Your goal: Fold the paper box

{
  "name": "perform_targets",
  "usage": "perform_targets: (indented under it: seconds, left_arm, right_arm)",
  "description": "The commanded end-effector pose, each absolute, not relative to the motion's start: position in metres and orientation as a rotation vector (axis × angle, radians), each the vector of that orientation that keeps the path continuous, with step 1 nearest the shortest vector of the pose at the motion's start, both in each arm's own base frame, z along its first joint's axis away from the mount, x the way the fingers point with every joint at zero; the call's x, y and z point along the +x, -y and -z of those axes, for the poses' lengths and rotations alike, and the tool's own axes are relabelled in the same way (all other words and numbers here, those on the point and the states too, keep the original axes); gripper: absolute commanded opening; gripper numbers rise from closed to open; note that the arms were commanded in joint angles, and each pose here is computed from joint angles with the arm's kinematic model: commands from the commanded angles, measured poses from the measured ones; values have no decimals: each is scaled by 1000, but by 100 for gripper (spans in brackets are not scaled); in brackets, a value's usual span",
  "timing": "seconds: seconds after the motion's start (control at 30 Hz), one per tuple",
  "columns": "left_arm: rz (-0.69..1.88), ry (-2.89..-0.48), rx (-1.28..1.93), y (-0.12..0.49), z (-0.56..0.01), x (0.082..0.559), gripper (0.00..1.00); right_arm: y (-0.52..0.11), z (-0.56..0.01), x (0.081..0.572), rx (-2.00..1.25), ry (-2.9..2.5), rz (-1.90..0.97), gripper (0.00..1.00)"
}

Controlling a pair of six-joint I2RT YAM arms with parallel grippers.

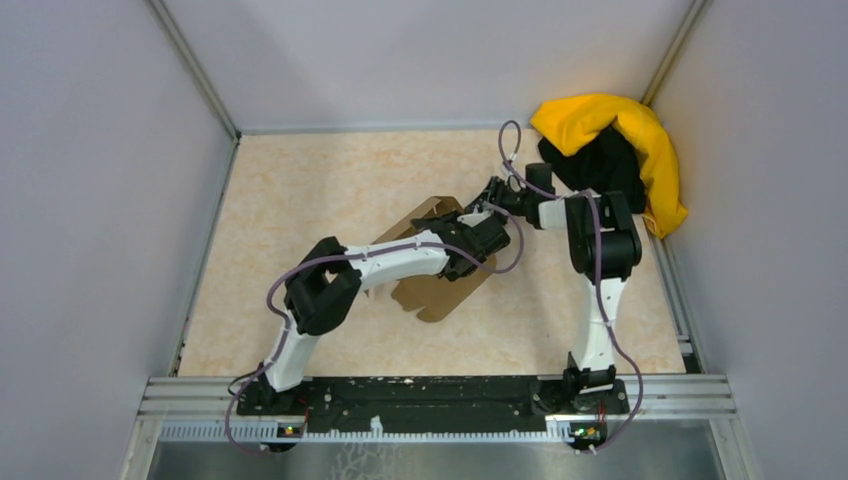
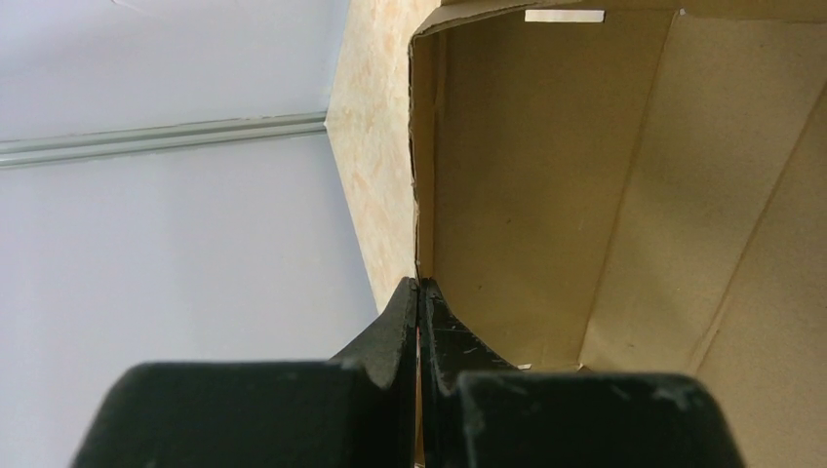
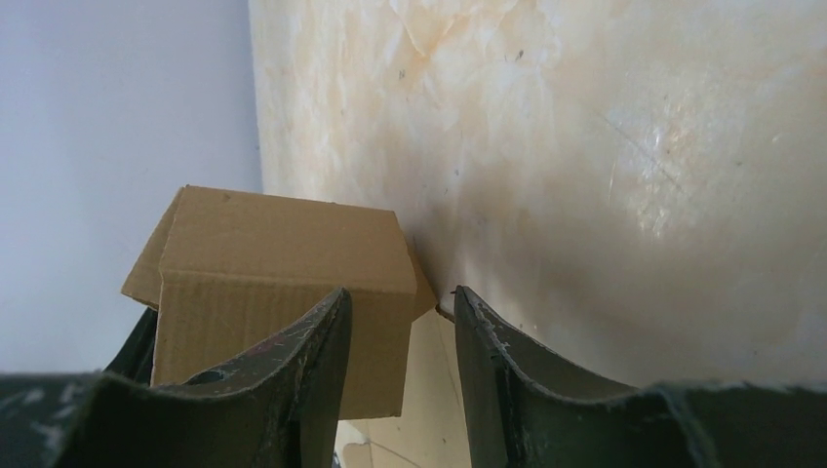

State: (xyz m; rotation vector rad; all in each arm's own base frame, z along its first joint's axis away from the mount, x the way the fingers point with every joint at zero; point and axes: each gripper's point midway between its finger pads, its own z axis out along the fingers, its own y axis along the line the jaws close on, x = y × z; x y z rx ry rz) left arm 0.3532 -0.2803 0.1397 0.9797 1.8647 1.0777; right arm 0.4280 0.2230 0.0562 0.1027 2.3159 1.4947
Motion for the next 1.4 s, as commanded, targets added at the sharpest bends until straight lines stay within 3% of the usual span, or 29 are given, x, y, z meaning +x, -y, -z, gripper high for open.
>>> perform_targets:
  seconds: [0.0,0.5,1.37]
  left_arm:
    - [-1132,-1831,964,283,-139,344,2]
    - [-1195,-1830,951,281,-117,312,3]
    - [-1241,-1785,924,291,-128,282,8]
  right_arm:
    - [-225,-92,429,-22,-2192,-1483,43]
    - [-217,-96,405,-42,-2182,-1471,43]
    - [-216,-88,367,-66,-2177,-1522,34]
